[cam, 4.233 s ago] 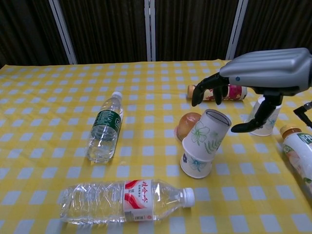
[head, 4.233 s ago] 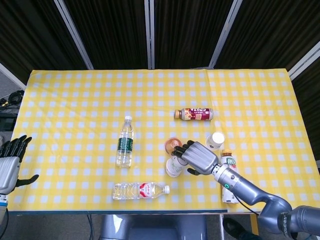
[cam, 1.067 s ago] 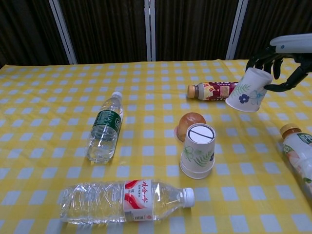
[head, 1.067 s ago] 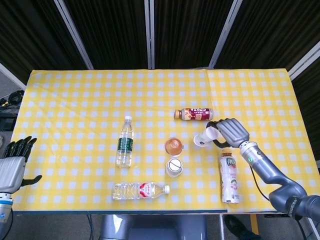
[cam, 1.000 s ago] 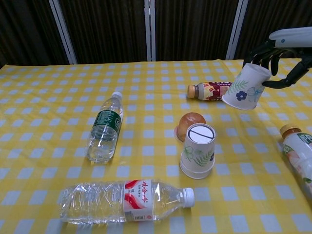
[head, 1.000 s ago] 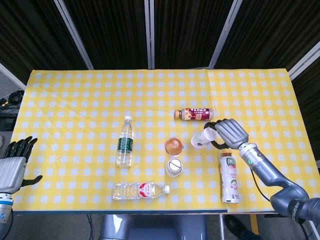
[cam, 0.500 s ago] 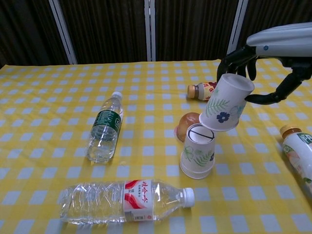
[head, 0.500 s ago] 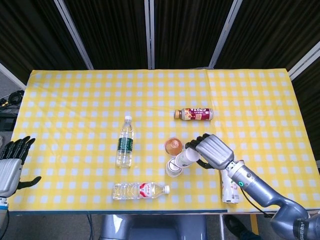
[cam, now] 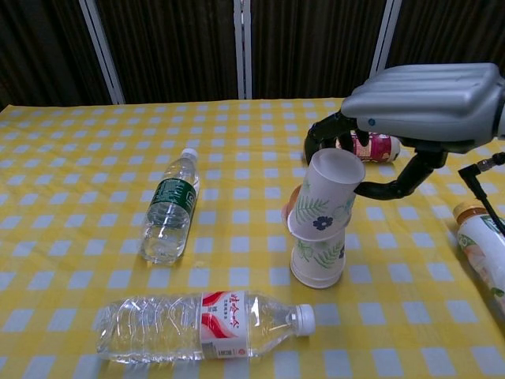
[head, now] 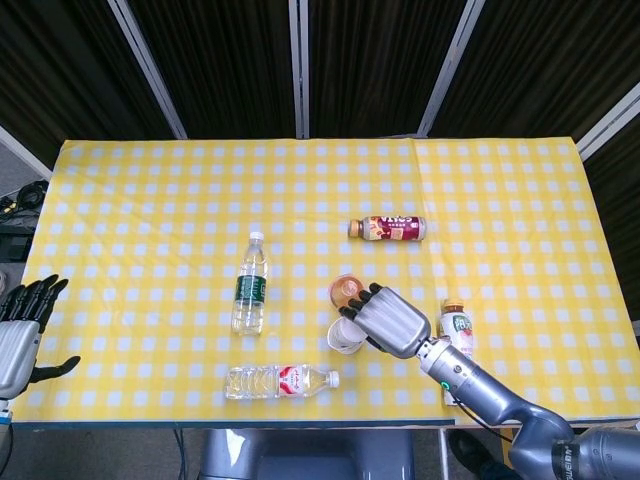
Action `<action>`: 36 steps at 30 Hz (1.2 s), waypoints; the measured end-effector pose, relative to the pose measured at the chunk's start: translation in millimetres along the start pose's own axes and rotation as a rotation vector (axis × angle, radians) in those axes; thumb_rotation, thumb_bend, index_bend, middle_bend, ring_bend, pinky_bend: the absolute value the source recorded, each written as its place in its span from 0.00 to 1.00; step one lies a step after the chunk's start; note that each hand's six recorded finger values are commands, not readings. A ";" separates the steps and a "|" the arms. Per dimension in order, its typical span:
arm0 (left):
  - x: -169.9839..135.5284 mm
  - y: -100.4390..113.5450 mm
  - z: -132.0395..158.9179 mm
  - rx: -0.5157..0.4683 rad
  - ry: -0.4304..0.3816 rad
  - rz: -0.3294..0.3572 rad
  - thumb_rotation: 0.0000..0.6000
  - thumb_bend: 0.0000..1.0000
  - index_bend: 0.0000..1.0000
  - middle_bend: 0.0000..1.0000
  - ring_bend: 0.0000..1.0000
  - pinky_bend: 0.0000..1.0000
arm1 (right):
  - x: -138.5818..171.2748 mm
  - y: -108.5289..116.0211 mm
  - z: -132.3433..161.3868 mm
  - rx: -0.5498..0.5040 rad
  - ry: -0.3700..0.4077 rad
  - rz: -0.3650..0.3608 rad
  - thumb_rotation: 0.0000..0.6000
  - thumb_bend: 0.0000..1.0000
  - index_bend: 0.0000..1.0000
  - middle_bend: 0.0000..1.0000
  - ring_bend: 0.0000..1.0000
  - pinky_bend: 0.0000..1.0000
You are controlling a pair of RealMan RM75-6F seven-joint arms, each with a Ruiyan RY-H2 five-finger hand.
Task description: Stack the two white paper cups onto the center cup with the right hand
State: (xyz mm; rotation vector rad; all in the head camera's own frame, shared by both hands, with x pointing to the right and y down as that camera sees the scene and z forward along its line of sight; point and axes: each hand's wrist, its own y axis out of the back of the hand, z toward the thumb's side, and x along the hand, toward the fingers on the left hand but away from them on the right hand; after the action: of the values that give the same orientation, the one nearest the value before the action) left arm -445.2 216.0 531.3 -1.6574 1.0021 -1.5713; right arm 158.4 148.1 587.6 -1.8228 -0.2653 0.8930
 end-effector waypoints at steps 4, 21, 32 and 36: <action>0.7 -0.5 -0.6 0.000 0.002 -0.003 1.00 0.00 0.00 0.00 0.00 0.00 | -1.5 1.1 -1.8 -0.002 -0.011 -0.008 1.00 0.40 0.43 0.47 0.40 0.42; 1.0 -0.3 -0.8 0.000 0.004 -0.004 1.00 0.00 0.00 0.00 0.00 0.00 | -1.3 -2.9 -6.0 0.001 -0.022 0.010 1.00 0.40 0.42 0.44 0.40 0.42; 1.6 -0.3 -1.1 -0.001 0.005 -0.005 1.00 0.00 0.00 0.00 0.00 0.00 | 4.3 -5.9 -9.3 0.041 -0.028 0.050 1.00 0.36 0.16 0.12 0.19 0.34; 1.3 -0.7 -0.8 0.000 0.003 -0.007 1.00 0.00 0.00 0.00 0.00 0.00 | 7.7 -9.8 -9.9 0.045 -0.033 0.073 1.00 0.36 0.16 0.12 0.18 0.34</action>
State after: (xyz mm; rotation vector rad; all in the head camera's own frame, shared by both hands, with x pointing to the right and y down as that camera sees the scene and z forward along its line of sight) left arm -445.9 215.3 532.6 -1.6605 0.9996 -1.5790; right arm 172.7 149.6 594.5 -1.7863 -0.1990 0.9732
